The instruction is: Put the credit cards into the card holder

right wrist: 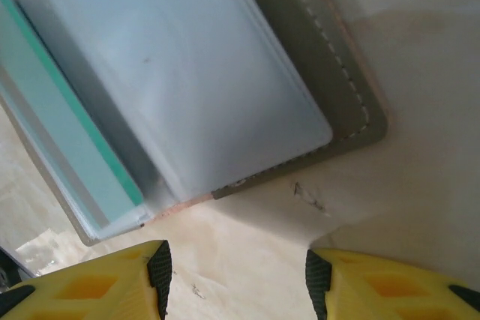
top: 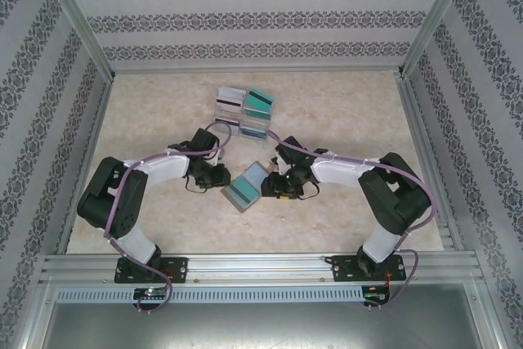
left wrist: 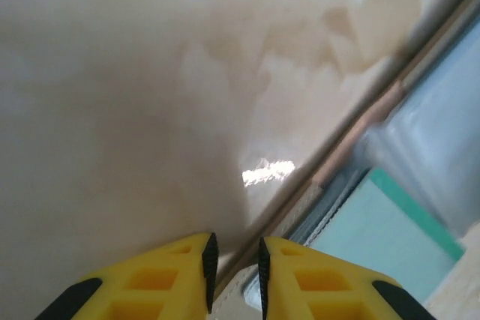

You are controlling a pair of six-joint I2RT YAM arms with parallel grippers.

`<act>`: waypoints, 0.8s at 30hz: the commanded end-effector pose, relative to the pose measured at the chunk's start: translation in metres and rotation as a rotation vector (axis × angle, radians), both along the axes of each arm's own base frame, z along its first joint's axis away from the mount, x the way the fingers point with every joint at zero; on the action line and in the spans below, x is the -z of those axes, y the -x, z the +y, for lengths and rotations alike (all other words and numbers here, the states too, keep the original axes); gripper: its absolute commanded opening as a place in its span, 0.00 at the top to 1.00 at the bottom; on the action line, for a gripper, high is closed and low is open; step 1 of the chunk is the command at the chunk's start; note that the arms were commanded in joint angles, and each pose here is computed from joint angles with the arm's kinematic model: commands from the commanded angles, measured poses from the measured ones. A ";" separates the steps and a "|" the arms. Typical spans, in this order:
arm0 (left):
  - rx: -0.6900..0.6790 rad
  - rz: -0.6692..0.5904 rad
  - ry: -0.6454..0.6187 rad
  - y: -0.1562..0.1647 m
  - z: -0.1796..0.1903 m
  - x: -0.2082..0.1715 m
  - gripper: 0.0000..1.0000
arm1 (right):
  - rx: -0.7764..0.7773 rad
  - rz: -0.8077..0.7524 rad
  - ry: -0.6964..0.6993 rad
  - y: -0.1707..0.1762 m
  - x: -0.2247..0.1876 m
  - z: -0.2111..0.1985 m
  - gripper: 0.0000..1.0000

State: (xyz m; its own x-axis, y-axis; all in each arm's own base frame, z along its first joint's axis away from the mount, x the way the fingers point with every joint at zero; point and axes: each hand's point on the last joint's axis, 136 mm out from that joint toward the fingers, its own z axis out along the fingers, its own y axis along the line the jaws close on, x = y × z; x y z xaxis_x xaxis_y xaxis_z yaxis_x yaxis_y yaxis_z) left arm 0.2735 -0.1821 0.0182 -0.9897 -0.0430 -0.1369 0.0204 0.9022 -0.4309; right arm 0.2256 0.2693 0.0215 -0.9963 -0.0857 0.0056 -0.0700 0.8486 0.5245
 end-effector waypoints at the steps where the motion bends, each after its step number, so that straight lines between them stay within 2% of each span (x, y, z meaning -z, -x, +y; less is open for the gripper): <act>1: 0.004 0.087 0.032 0.037 -0.006 0.008 0.75 | -0.004 -0.132 -0.055 -0.048 0.008 0.034 0.45; 6: 0.010 0.111 0.046 0.068 -0.018 0.014 0.76 | -0.073 -0.144 -0.100 -0.084 -0.001 0.072 0.45; 9: 0.021 0.100 0.055 0.075 -0.030 0.009 0.76 | -0.114 -0.141 -0.121 -0.091 -0.006 0.091 0.45; 18: 0.069 0.046 0.101 0.065 -0.073 -0.003 0.76 | -0.214 -0.103 -0.190 -0.091 -0.017 0.135 0.45; 24: 0.096 0.004 0.144 0.047 -0.106 -0.011 0.75 | -0.200 -0.156 -0.177 -0.102 -0.036 0.121 0.45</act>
